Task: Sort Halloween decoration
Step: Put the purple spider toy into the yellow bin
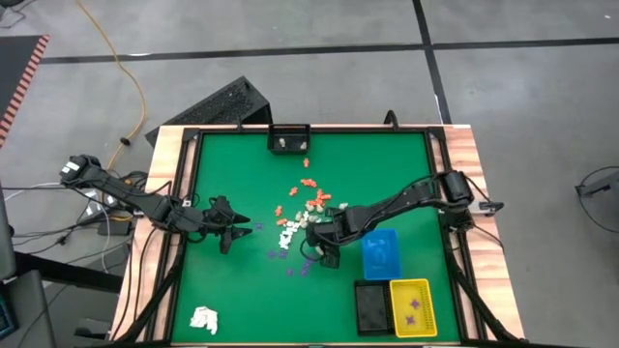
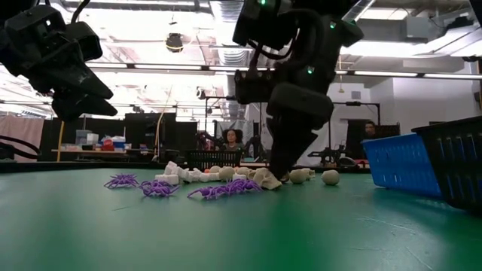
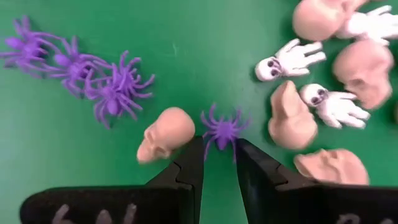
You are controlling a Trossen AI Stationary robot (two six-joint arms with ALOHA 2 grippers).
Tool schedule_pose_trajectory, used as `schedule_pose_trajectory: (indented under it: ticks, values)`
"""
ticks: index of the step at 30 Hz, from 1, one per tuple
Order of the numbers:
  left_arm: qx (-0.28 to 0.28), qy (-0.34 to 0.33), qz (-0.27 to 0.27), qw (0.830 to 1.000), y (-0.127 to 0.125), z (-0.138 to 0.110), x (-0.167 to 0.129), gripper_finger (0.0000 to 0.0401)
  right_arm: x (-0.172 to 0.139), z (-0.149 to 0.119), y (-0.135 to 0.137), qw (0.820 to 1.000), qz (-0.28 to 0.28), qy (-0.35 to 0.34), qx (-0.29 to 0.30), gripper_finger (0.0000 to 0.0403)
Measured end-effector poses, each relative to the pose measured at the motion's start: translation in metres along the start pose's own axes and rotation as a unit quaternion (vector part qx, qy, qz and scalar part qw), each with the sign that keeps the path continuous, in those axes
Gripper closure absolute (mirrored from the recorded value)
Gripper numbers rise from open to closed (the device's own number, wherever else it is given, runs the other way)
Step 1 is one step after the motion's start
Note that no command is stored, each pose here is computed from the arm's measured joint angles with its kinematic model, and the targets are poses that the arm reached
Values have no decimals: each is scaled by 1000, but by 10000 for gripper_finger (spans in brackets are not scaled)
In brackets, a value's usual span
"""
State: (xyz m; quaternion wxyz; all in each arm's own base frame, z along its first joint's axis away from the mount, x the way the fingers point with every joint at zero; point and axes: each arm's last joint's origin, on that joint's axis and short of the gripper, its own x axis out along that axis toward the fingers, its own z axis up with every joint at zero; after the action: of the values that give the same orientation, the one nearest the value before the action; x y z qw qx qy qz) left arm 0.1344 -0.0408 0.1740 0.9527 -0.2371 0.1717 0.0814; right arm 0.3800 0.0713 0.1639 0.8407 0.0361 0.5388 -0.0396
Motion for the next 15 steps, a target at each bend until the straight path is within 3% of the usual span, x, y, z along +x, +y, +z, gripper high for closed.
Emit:
schedule_pose_trajectory:
  ticks: [8, 15]
  values:
    - [0, 0, 0, 1000, 0, 0, 0, 212, 8, 0, -2, 1000, -3, 6, 1, 312]
    - [0, 0, 1, 1000, 0, 0, 0, 212, 7, -1, -2, 1000, -15, 4, 12, 380]
